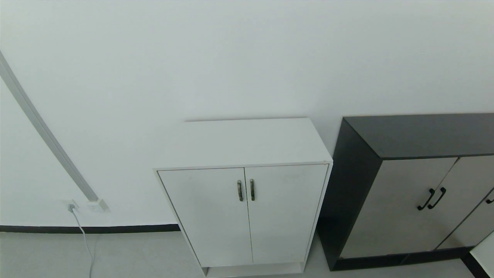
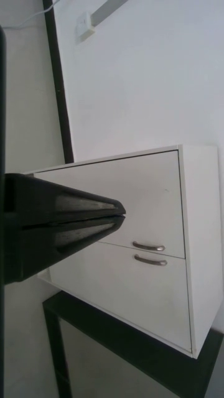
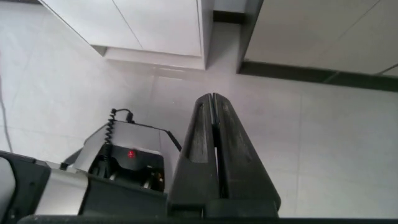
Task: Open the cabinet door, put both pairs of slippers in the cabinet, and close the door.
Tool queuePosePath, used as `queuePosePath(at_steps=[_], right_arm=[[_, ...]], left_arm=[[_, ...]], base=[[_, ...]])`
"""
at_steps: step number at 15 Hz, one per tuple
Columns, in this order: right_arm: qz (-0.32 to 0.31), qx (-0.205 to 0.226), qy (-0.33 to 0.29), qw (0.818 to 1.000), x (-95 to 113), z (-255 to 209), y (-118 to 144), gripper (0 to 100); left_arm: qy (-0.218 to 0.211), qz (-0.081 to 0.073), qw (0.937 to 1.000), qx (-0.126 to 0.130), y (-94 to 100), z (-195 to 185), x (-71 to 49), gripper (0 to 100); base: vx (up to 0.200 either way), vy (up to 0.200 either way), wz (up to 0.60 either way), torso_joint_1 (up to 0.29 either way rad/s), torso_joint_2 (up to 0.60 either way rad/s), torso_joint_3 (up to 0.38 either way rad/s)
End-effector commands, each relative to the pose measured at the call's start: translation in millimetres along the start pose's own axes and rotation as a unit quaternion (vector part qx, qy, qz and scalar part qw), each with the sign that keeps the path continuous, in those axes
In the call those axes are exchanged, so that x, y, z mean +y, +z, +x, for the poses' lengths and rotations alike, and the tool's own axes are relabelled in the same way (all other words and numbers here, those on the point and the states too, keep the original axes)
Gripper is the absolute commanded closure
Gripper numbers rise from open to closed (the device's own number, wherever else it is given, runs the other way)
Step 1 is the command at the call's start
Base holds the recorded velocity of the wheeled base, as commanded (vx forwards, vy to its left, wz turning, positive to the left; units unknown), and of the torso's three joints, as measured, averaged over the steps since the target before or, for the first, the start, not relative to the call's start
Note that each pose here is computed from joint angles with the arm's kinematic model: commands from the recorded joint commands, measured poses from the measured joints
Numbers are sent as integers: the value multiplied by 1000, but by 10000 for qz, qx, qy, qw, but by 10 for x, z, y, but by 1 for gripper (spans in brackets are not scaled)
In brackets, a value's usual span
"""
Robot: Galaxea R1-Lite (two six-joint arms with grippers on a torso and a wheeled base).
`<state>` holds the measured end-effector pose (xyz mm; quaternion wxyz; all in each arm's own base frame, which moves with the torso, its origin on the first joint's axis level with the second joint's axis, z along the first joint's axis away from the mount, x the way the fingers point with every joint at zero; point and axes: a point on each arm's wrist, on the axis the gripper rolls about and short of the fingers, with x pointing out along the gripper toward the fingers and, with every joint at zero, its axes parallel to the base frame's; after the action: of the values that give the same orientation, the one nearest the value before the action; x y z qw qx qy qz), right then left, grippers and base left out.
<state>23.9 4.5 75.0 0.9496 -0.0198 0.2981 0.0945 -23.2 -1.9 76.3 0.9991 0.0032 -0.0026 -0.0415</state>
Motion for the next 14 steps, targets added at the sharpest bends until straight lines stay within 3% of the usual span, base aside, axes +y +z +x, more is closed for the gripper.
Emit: queuePosePath(at_steps=[1,7,14], right_arm=[[90,-33,-70,9999,-3,-5,-2,100],[474,-802,-817,9923,-15,-117,-47,100],[186,-2617,-807,9616,51,-345,-218,100]], left_arm=[[1,-1,10000,9,-2,2,0,100],[1,-1,10000,9,0,1,0,100],[1,0,10000,1,2,1,0,100]], base=[[0,0,0,0,0,0],[0,0,0,0,0,0],[0,0,0,0,0,0]])
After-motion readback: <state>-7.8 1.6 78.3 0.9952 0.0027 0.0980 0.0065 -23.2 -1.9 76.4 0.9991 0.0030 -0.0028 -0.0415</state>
